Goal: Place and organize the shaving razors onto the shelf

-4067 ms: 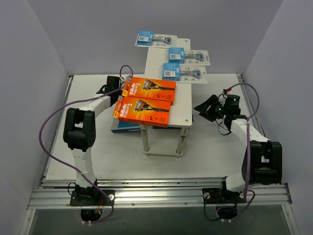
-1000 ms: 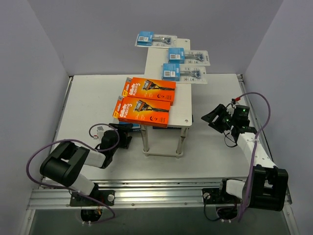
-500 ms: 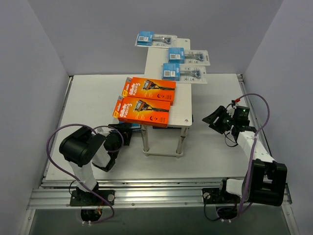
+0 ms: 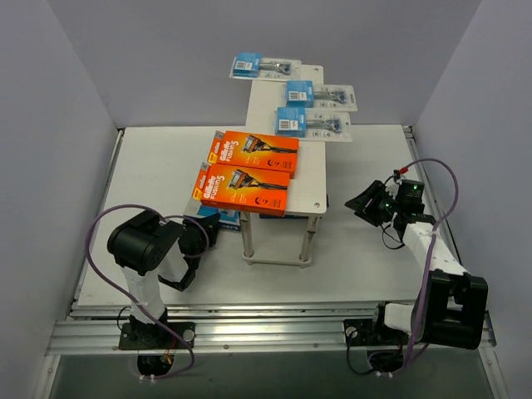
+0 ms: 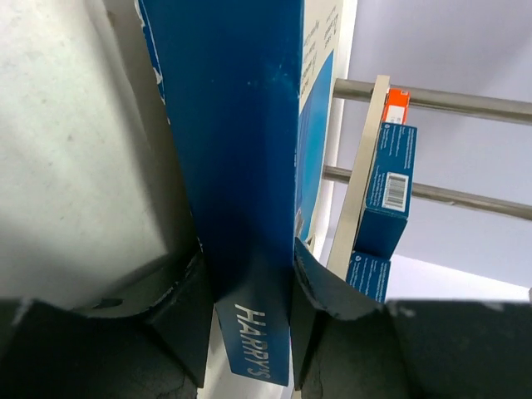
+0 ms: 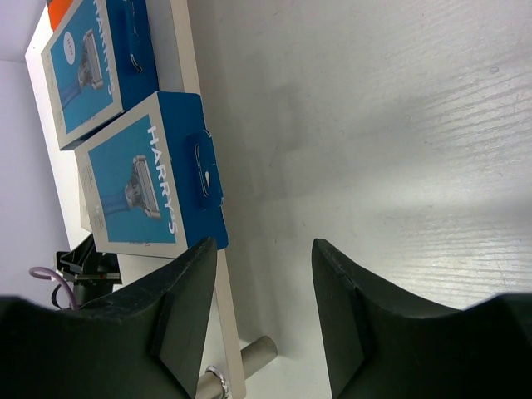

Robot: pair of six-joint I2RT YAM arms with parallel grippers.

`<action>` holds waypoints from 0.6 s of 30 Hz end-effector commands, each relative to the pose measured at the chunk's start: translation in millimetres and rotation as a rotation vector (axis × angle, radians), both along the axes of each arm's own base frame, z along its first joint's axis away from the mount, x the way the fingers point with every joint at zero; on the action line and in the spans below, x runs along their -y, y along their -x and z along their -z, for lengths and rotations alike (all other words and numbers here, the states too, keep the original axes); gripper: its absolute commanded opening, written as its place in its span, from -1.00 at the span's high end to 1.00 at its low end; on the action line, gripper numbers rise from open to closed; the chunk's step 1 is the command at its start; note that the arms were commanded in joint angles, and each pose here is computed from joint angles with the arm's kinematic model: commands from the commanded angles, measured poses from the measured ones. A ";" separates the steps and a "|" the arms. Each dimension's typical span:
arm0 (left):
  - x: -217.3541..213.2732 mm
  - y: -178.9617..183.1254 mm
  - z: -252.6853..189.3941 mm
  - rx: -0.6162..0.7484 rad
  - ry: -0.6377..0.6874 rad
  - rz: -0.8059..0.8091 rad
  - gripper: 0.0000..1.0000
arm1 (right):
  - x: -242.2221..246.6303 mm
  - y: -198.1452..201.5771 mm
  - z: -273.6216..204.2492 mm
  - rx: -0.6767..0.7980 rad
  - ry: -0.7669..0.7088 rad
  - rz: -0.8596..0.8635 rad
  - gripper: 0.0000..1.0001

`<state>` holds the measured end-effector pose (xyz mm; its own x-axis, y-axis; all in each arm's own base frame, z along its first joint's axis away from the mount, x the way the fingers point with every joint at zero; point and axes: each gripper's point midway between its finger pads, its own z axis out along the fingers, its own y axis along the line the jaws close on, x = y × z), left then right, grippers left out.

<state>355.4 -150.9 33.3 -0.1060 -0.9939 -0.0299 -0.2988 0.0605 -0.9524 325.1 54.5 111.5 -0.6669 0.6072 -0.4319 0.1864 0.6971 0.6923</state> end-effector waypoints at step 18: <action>-44.0 36.2 -138.2 0.272 -0.059 0.026 0.60 | 3.3 7.0 -15.4 0.055 0.023 0.020 0.13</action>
<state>329.1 -110.6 161.8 -0.0871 -0.9941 -0.0650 -0.0193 0.0669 -0.9976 322.5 53.0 116.9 -0.6528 0.6089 -0.4507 0.1797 0.7024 0.6888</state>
